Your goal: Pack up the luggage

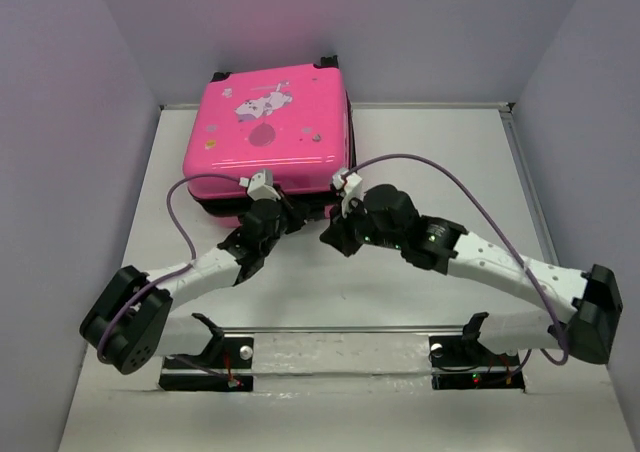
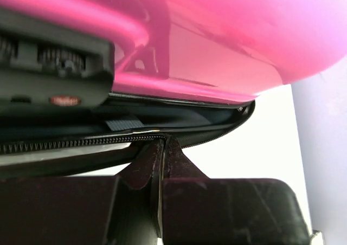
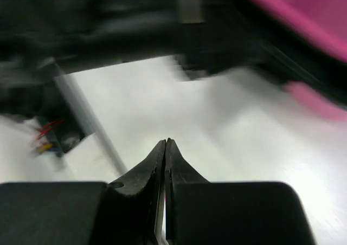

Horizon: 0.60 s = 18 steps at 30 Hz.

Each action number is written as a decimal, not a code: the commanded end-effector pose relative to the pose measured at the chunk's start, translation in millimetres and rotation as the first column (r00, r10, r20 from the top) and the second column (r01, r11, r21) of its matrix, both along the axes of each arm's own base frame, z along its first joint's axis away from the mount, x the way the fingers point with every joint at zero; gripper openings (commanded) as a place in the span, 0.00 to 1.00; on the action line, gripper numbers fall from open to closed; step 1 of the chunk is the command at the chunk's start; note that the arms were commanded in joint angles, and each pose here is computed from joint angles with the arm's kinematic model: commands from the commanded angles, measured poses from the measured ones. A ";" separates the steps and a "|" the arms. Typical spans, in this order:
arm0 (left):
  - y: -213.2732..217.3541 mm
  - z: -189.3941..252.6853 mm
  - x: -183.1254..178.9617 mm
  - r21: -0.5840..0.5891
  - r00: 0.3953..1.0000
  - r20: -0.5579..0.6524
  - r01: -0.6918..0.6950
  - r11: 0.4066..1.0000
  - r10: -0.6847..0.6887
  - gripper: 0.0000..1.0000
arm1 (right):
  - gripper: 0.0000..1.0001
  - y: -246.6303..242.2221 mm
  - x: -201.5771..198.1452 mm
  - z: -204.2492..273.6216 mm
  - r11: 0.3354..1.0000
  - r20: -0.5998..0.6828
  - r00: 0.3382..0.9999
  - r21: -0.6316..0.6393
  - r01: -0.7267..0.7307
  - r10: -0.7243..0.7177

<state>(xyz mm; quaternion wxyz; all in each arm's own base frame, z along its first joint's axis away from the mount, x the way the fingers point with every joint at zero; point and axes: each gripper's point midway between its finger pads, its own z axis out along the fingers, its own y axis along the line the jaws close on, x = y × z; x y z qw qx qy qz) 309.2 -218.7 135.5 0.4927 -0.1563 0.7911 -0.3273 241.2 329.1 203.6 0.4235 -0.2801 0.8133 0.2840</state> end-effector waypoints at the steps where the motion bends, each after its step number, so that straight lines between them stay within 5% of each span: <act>1: -41.3 50.2 11.0 -0.110 0.990 0.125 0.087 0.990 -0.073 0.06 | 0.07 6.3 -67.1 7.7 0.986 -0.107 0.981 0.062 -0.156 0.162; 4: -41.7 70.9 -8.1 -0.093 0.982 0.179 0.076 0.993 -0.059 0.06 | 0.07 -5.0 -60.1 -5.6 0.996 -0.104 0.991 0.033 -0.084 0.087; 6: -31.2 80.7 -20.3 -0.072 0.981 0.185 0.071 0.995 -0.057 0.16 | 0.07 -13.0 -54.5 1.1 0.998 -0.076 0.997 0.046 -0.030 0.033; 8: -20.1 84.0 -31.4 -0.047 0.982 0.180 0.074 0.996 -0.065 0.34 | 0.07 -25.9 -34.0 8.4 0.997 -0.023 0.998 0.035 0.063 -0.062; 9: -16.2 87.0 -33.5 -0.039 0.981 0.183 0.071 0.997 -0.063 0.60 | 0.07 -34.5 -20.5 15.0 0.993 -0.009 0.994 0.046 0.109 -0.108; 12: 11.7 101.2 -32.6 0.051 0.980 0.198 -0.023 0.998 0.013 0.89 | 0.07 -47.8 11.5 35.6 0.979 0.025 0.982 0.091 0.182 -0.185; 18: 81.6 176.0 35.2 0.026 0.968 0.246 -0.065 0.998 0.057 0.94 | 0.07 -89.0 92.0 63.9 0.915 0.024 0.933 0.208 0.346 -0.359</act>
